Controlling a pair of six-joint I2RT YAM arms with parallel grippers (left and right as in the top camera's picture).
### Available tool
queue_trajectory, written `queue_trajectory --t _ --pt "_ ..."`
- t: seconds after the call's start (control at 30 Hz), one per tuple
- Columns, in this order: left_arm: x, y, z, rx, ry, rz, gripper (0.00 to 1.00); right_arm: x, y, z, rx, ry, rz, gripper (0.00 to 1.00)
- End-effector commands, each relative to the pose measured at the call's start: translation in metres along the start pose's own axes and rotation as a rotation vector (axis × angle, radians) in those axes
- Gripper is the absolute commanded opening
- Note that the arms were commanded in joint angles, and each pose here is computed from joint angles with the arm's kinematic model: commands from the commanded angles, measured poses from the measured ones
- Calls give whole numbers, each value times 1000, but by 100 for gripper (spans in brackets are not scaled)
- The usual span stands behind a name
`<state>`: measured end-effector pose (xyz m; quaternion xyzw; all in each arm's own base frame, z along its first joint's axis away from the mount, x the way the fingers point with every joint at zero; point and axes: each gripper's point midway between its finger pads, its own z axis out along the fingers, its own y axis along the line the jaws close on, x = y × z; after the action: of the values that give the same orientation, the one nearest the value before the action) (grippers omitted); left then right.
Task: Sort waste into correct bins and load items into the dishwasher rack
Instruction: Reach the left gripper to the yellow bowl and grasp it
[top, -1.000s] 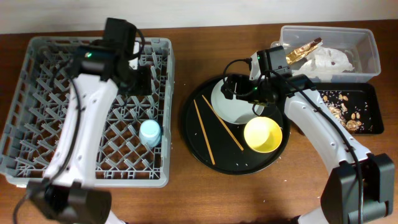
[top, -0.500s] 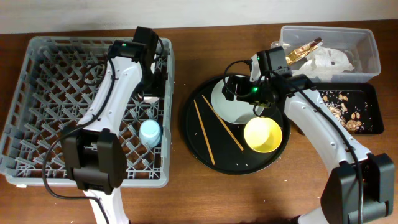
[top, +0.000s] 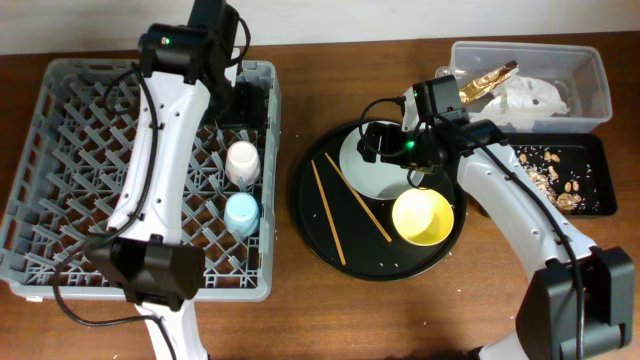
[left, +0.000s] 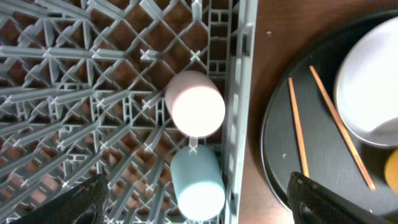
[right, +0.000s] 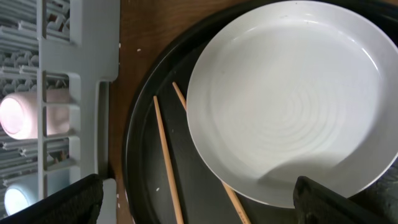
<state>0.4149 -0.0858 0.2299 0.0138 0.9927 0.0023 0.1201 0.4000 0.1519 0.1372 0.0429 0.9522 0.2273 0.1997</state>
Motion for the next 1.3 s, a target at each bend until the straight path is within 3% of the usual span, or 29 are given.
queue_trajectory --t 0.0,0.07,0.17,0.3,0.4,0.5,0.63,0.7,0.77,0.93,1.03,1.13,1.17,1.27 --pt "-3 -17 -37 45 -82 28 91 -5 18 -32 -42 -62 -73 98" --pt "-2 -50 -65 126 -160 89 92 -8 33 -77 -65 -149 -150 99" --pt "9 -89 -73 161 -177 181 93 -5 24 -142 45 -294 -158 99" --pt "7 -121 -68 191 -200 228 94 0 -24 -195 167 -396 54 99" --pt "17 -142 -34 188 -117 232 93 9 -74 -203 231 -348 214 98" --pt "44 -198 4 265 -34 333 93 11 -114 -220 294 -372 343 99" --pt "83 -265 73 260 63 398 91 28 -146 -226 357 -329 465 99" --pt "95 -280 104 228 101 391 79 30 -147 -224 360 -315 470 99" --pt "111 -286 138 196 173 373 75 30 -148 -224 363 -312 471 99" --pt "130 -304 152 199 194 411 60 31 -148 -224 363 -311 472 99" --pt "135 -312 157 205 190 428 44 31 -148 -224 363 -308 473 98" --pt "135 -312 157 205 191 428 41 32 -148 -223 364 -304 474 98" --pt "136 -314 157 206 189 432 31 32 -148 -223 364 -304 474 98" --pt "140 -318 156 210 186 443 28 32 -148 -223 364 -304 474 98"
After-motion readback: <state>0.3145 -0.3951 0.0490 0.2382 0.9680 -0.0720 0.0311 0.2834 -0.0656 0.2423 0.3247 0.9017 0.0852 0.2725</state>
